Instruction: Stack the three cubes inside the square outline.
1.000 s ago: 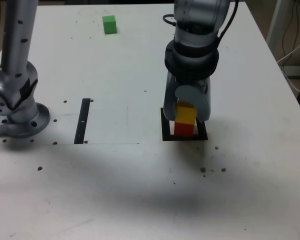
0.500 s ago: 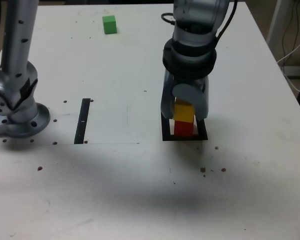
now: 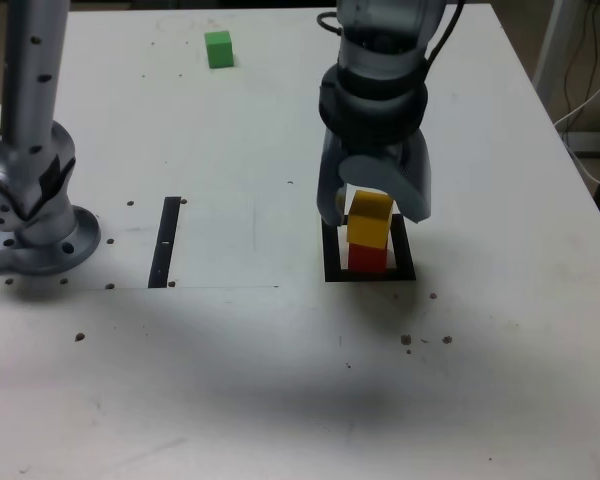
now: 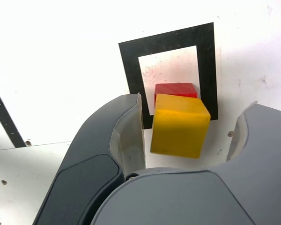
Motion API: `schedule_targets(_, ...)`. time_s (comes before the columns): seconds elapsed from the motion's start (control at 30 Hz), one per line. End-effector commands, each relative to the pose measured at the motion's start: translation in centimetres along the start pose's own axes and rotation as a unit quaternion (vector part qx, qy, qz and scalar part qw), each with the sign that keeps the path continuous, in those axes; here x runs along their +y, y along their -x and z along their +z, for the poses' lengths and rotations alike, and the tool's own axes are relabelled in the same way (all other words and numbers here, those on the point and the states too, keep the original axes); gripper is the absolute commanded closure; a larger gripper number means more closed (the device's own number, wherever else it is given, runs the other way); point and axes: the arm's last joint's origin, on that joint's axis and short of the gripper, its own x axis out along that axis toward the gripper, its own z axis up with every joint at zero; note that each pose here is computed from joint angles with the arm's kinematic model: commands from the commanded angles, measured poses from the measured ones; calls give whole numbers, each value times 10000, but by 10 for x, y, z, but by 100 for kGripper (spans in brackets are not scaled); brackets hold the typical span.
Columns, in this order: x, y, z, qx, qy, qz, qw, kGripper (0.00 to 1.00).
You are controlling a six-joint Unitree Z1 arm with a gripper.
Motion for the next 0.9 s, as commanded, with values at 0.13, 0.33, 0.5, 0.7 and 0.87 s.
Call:
schedule_targets(0.13,23,22,-29,-38,-60,134,9999,1)
schedule_targets(0.33,69,40,-73,-252,-114,220,9994,1)
schedule_targets(0.5,112,47,-97,-377,-221,327,9985,1)
schedule_targets(0.7,172,38,-122,-347,153,460,9982,1)
schedule_targets(0.87,216,32,-152,-392,884,612,9934,1)
